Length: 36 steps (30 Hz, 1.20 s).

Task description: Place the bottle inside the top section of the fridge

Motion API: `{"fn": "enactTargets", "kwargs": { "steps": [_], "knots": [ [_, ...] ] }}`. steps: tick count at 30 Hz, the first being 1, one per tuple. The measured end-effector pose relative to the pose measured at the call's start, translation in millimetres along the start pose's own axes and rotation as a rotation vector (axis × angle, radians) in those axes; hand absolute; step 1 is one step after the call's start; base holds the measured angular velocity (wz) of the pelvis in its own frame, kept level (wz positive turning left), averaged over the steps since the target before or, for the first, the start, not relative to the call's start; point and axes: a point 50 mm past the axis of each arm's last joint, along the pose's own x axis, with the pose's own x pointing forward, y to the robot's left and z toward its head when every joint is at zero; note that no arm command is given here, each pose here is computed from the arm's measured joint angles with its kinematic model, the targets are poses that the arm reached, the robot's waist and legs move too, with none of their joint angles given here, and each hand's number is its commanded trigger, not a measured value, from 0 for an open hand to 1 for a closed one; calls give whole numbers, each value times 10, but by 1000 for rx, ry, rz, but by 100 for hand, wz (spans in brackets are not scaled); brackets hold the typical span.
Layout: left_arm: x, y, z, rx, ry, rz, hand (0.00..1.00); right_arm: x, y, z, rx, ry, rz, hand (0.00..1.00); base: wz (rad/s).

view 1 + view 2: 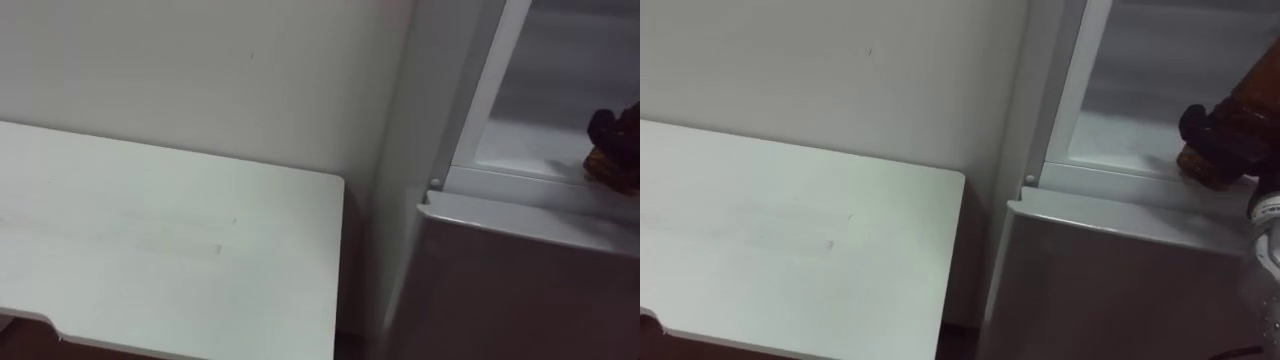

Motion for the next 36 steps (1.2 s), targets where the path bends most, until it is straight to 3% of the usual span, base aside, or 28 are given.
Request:
{"fn": "enactTargets", "kwargs": {
  "steps": [9, 14, 22, 27, 28, 29, 36],
  "knots": [
    [-68, -7, -336, -19, 89, 0, 0, 1, 12, -33, -18, 15, -15, 100, 8],
    [-78, 27, -388, -64, 108, 37, 0, 28, -36, -9, -85, 6, -11, 100, 20],
    [-17, 305, -123, -56, 11, 134, 0, 218, -96, 52, -204, 0, -164, 100, 23],
    [5, 435, 4, -50, -24, 159, 0, 264, -287, -1, -258, 3, -224, 100, 24],
    [6, 443, 0, -48, -21, 160, 0, 267, -314, -9, -261, 6, -227, 26, 4],
    [8, 468, -12, -44, -16, 164, 0, 276, -379, -22, -273, 15, -233, 0, 8],
    [11, 468, -18, -4, 1, 156, 0, 319, -621, 30, -297, 37, -268, 0, 11]
  ]
}}
